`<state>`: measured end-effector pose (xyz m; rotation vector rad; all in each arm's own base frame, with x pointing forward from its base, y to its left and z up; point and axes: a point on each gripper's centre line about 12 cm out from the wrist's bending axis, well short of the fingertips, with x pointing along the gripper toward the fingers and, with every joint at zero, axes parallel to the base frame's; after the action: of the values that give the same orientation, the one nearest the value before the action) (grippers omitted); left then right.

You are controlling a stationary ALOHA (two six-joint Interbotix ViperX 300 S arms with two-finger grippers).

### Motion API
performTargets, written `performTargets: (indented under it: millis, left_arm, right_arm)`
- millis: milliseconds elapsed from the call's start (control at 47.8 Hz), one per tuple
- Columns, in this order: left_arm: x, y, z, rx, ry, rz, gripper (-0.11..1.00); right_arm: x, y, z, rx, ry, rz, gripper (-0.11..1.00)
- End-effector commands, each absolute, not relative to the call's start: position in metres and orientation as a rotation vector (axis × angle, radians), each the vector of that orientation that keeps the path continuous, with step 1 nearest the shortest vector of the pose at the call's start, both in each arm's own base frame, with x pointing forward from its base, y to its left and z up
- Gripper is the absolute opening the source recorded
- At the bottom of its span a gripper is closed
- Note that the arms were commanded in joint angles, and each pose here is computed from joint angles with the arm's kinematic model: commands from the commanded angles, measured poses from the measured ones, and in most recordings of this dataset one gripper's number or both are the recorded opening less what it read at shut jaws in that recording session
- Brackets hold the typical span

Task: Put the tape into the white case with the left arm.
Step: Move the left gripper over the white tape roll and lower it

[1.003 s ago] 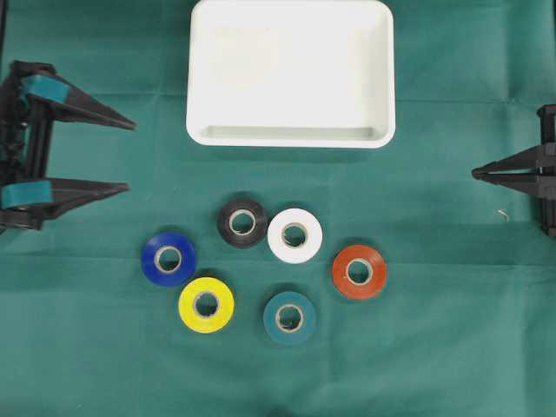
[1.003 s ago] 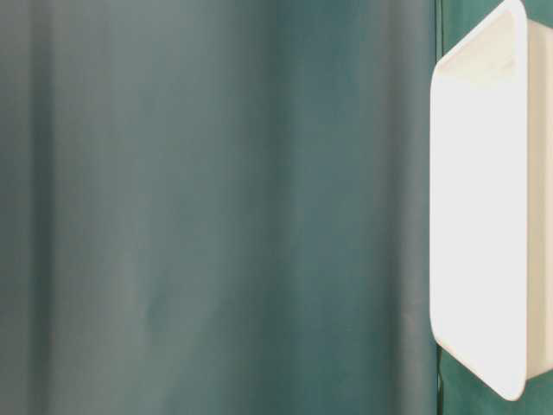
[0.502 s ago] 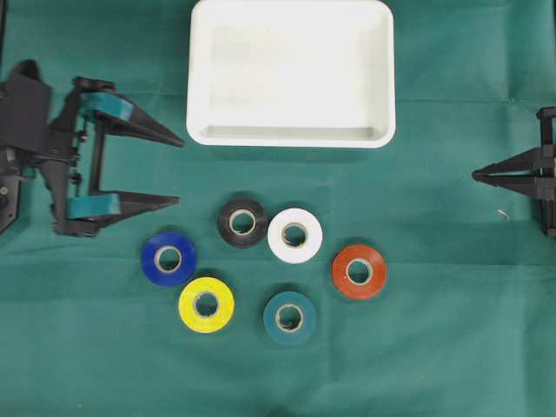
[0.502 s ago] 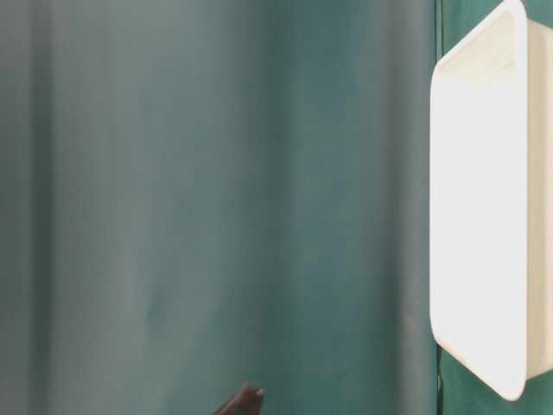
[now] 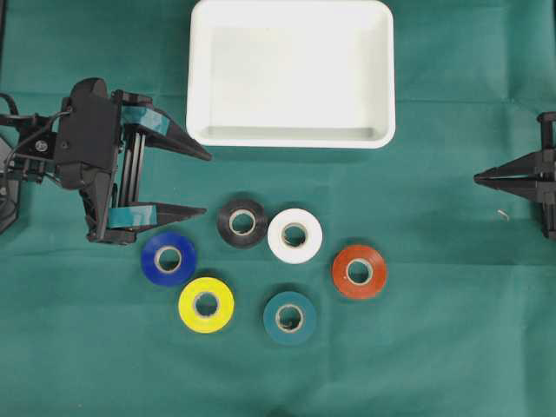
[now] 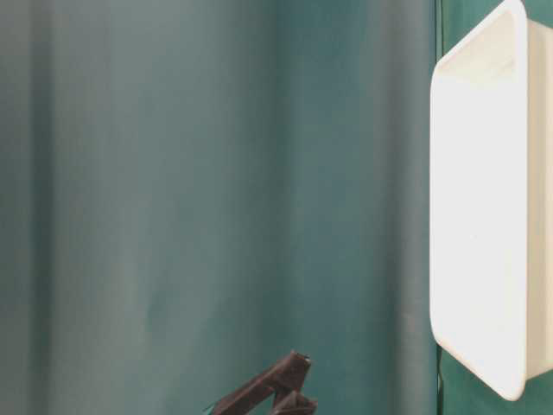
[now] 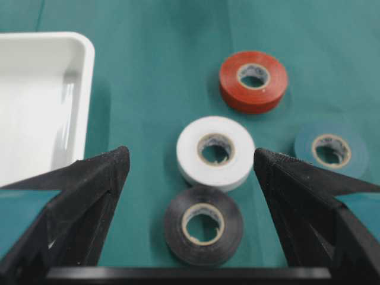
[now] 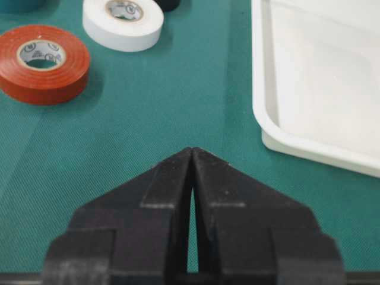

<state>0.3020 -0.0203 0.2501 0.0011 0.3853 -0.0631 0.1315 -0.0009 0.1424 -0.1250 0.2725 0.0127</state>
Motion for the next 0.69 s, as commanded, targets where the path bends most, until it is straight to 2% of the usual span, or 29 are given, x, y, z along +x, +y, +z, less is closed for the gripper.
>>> performTargets:
  millis: [0, 209, 397, 460, 585, 669]
  left_arm:
    - [0.307, -0.022, 0.262, -0.003, 0.352, -0.066, 1.0]
    - [0.308, -0.022, 0.266, -0.006, 0.343, -0.065, 1.0]
    - [0.309, -0.022, 0.268, -0.005, 0.336, -0.066, 1.0]
    - [0.31, -0.022, 0.268, -0.004, 0.338, -0.067, 1.0]
    - [0.31, -0.022, 0.269, -0.005, 0.335, -0.066, 1.0]
    - [0.31, -0.022, 0.269, -0.006, 0.336, -0.065, 1.0]
  right_arm:
    - [0.133, 0.0, 0.147, -0.158, 0.248, 0.022, -0.09]
    - [0.131, 0.001, 0.143, -0.276, 0.264, 0.046, -0.09]
    - [0.127, -0.003, 0.132, -0.408, 0.381, 0.052, -0.09]
    - [0.129, -0.005, 0.138, -0.431, 0.388, 0.043, -0.09]
    - [0.138, -0.005, 0.168, -0.441, 0.3, 0.028, -0.09]
    - [0.14, -0.004, 0.176, -0.435, 0.263, 0.029, -0.09]
